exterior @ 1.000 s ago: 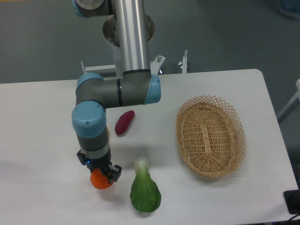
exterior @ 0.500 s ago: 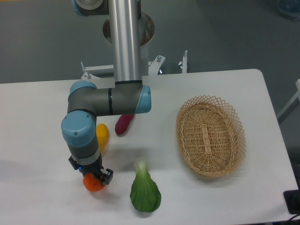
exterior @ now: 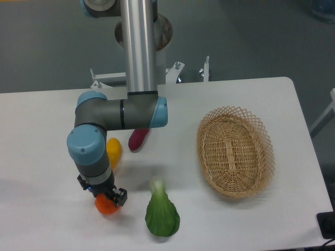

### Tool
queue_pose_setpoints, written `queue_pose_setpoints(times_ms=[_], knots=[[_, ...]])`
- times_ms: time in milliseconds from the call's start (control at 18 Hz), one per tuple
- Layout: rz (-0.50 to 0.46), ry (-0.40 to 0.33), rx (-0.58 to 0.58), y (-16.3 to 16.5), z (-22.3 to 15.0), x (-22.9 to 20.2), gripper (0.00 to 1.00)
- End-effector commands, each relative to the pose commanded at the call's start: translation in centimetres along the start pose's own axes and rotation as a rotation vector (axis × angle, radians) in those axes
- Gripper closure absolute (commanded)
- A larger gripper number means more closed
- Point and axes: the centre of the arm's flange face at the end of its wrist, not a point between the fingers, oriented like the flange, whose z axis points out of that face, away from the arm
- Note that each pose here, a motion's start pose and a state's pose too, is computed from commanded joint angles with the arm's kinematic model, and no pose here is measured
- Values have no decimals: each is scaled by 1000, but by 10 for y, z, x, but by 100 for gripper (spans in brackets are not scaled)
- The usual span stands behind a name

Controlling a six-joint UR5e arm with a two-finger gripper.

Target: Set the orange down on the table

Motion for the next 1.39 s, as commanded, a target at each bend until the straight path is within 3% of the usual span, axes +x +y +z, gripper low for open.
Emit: queue_pose_setpoints(times_ms=[444, 833, 1167, 1389], knots=[[-10, -31, 48, -5, -34, -19, 0], [21, -82, 72, 48, -89, -104, 0], [22, -53, 105, 73, -108, -145, 0], [52, -47, 89, 82, -109, -150, 0]])
